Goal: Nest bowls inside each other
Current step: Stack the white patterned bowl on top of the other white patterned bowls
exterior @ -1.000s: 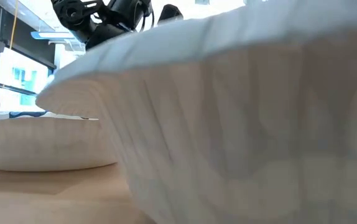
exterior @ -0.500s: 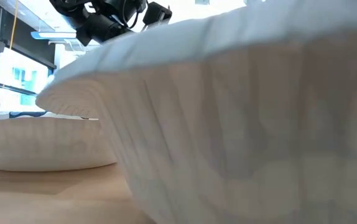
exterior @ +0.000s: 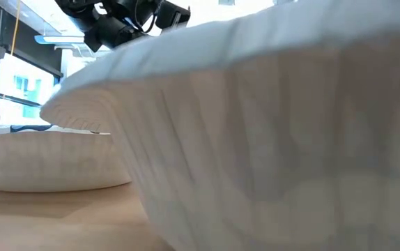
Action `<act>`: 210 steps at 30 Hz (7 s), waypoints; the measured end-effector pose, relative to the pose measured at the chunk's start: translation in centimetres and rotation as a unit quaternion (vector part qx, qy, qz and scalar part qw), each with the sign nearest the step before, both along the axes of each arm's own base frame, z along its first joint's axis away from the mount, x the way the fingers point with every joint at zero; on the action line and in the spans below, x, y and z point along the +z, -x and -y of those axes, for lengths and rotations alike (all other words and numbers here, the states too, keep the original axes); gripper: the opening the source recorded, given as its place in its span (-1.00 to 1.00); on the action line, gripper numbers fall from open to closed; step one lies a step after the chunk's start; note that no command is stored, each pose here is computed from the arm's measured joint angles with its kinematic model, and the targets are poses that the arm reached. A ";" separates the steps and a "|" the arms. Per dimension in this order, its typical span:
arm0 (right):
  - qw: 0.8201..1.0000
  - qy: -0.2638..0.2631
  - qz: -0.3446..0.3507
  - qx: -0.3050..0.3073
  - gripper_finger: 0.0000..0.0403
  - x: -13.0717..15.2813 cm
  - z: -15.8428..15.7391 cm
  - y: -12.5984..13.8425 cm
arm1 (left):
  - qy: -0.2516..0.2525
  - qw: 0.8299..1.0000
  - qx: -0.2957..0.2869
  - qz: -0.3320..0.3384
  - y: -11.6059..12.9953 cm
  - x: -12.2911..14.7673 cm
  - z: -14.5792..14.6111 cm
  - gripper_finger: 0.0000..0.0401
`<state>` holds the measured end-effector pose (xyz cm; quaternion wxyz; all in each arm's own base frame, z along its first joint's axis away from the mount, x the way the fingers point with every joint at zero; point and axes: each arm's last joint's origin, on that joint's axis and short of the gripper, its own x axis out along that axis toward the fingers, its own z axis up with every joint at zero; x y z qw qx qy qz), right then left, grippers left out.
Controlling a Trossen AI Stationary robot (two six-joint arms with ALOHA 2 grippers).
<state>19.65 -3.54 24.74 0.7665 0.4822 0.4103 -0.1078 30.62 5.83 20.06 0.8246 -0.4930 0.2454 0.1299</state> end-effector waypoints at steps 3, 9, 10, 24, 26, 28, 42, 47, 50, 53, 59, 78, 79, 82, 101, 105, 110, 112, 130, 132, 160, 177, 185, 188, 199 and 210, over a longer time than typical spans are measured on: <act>1.000 0.015 -0.009 -0.010 -0.20 -0.1 -0.4 -0.1 | -0.002 1.000 -0.001 0.000 0.0 0.0 0.0 -0.21; 0.999 0.031 -0.028 -0.019 -0.33 -0.3 -1.3 -0.1 | -0.002 1.000 -0.001 0.001 0.0 0.0 0.0 -0.21; 0.999 0.032 -0.033 -0.017 -0.32 -0.4 -1.5 -0.2 | -0.002 1.000 -0.001 0.001 0.0 0.0 0.0 -0.21; 0.996 0.041 -0.077 0.021 -0.11 -3.4 -2.2 -3.1 | -0.004 1.000 -0.001 0.017 -0.2 0.3 0.1 -0.21; 0.995 0.045 -0.086 0.024 -0.11 -3.9 -2.2 -3.4 | -0.005 1.000 -0.002 0.018 -0.2 0.3 0.2 -0.21; 0.994 0.049 -0.092 0.028 -0.11 -4.2 -2.1 -3.6 | -0.005 1.000 -0.004 0.020 -0.3 0.3 0.3 -0.21; 0.995 0.051 -0.080 0.029 -0.11 -4.7 -2.0 -4.4 | -0.005 1.000 -0.004 0.020 -0.3 0.3 0.3 -0.21; 0.995 0.049 -0.085 0.030 -0.11 -5.0 -2.0 -4.6 | -0.006 1.000 -0.005 0.021 -0.3 0.3 0.3 -0.21; 0.995 0.049 -0.087 0.030 -0.11 -5.3 -2.0 -4.8 | -0.006 1.000 -0.006 0.021 -0.3 0.3 0.3 -0.21; 0.995 0.047 -0.086 0.032 -0.11 -5.6 -2.0 -5.1 | -0.006 1.000 -0.006 0.021 -0.3 0.3 0.3 -0.21; 0.995 0.044 -0.088 0.035 -0.11 -6.1 -2.0 -5.5 | -0.006 1.000 -0.007 0.021 -0.3 0.3 0.3 -0.21; 0.994 0.021 -0.094 0.050 -0.61 -6.2 -2.2 -5.4 | -0.012 1.000 -0.011 0.022 -0.3 0.3 0.3 -0.21; 0.994 0.020 -0.093 0.050 -0.61 -6.2 -2.2 -5.4 | -0.012 1.000 -0.011 0.022 -0.3 0.3 0.3 -0.21; 0.994 0.019 -0.094 0.049 -0.61 -6.2 -2.2 -5.4 | -0.013 1.000 -0.011 0.022 -0.3 0.3 0.3 -0.21; 0.992 -0.026 -0.113 0.054 -0.62 -6.1 -2.4 -4.9 | -0.020 0.999 -0.016 0.022 -0.3 0.3 0.3 -0.21; 0.992 -0.042 -0.107 0.057 -0.62 -5.8 -2.5 -4.8 | -0.024 0.999 -0.017 0.022 -0.3 0.3 0.3 -0.21; 0.992 -0.042 -0.102 0.060 -0.62 -5.0 -2.5 -5.1 | -0.024 0.999 -0.017 0.023 -0.3 0.4 0.3 -0.21; 0.992 -0.042 -0.099 0.062 -0.62 -4.8 -2.5 -5.2 | -0.026 0.999 -0.018 0.024 -0.3 0.4 0.3 -0.21; 0.992 0.033 -0.116 0.027 -0.12 -5.0 -1.5 -4.9 | -0.025 0.999 -0.023 0.025 -0.3 0.4 0.3 -0.21; 0.992 0.027 -0.118 0.027 -0.02 -5.0 -1.4 -4.9 | -0.021 0.999 -0.028 0.025 -0.3 0.4 0.4 -0.21; 0.986 0.077 0.133 0.061 0.02 -2.2 0.6 -8.1 | -0.041 0.995 0.086 -0.014 2.5 -0.2 -7.4 -0.21; 0.938 0.111 0.306 0.115 0.02 1.9 0.4 -8.2 | -0.038 0.987 0.141 -0.066 6.0 -1.2 -12.2 -0.21; 0.907 0.140 0.383 0.102 0.02 4.2 0.9 -7.7 | -0.010 0.985 0.150 -0.086 5.8 -2.9 -12.8 -0.21; 0.896 0.149 0.406 0.097 0.02 5.0 1.1 -7.3 | 0.004 0.985 0.148 -0.087 5.6 -3.6 -12.9 -0.21; 0.871 0.169 0.452 0.092 0.02 7.1 1.1 -5.9 | 0.035 0.984 0.158 -0.077 4.9 -5.3 -13.6 -0.21; 0.860 0.179 0.468 0.091 0.02 7.9 1.0 -5.2 | 0.030 0.979 0.179 -0.089 5.0 -5.8 -13.9 -0.21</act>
